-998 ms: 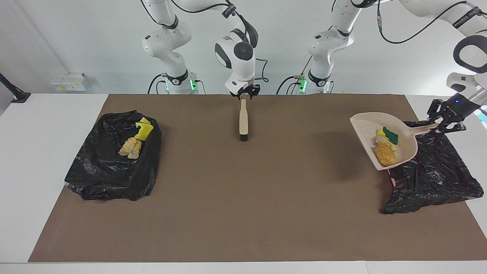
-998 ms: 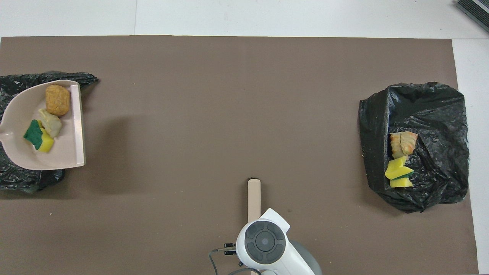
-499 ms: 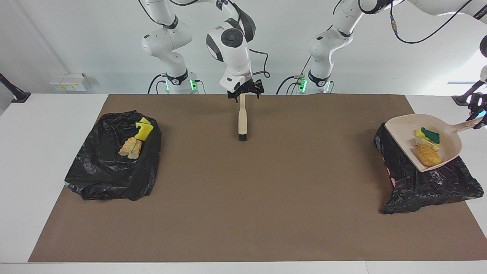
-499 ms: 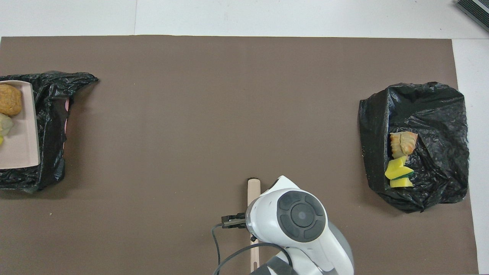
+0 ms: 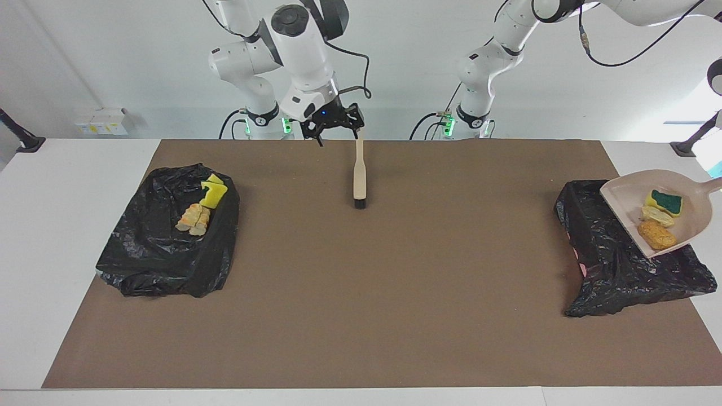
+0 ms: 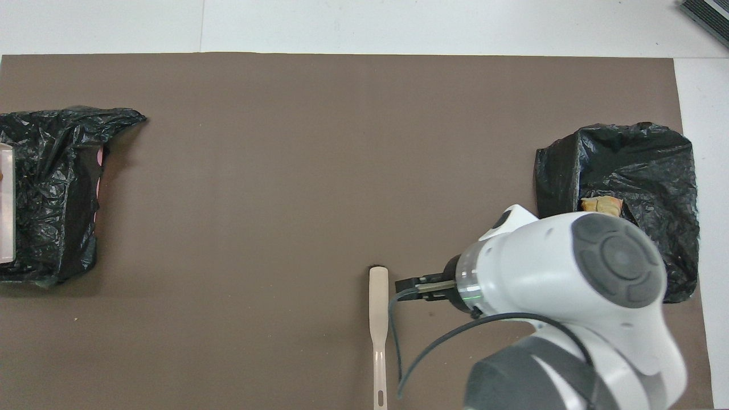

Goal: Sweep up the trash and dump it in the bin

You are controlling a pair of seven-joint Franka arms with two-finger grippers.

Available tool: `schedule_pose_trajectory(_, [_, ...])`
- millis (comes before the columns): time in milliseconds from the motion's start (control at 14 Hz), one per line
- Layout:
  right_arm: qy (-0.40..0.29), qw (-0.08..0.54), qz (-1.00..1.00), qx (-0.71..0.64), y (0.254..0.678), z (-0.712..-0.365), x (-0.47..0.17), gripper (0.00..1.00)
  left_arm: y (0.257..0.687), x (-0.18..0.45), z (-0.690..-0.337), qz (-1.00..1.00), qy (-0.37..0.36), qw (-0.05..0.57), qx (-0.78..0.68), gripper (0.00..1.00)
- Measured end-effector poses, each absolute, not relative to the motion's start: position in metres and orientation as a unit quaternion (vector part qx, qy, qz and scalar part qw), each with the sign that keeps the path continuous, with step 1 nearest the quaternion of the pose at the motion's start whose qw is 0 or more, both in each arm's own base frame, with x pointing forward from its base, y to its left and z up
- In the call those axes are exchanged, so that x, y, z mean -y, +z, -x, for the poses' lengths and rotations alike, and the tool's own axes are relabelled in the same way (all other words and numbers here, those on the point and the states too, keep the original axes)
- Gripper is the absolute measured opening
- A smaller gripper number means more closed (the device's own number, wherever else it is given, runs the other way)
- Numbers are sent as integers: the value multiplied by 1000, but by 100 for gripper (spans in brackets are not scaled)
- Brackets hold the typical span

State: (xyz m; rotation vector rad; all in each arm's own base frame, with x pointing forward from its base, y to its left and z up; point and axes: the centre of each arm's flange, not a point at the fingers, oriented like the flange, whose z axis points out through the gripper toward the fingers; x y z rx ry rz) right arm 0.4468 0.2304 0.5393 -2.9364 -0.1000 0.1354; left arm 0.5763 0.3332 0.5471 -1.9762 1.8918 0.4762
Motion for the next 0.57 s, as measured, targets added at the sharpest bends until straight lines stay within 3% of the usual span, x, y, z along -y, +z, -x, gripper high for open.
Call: schedule_pose_trajectory(570, [16,69,996,61,571,-469,-111,100,548,-271,-599,655,286,282,-640,31])
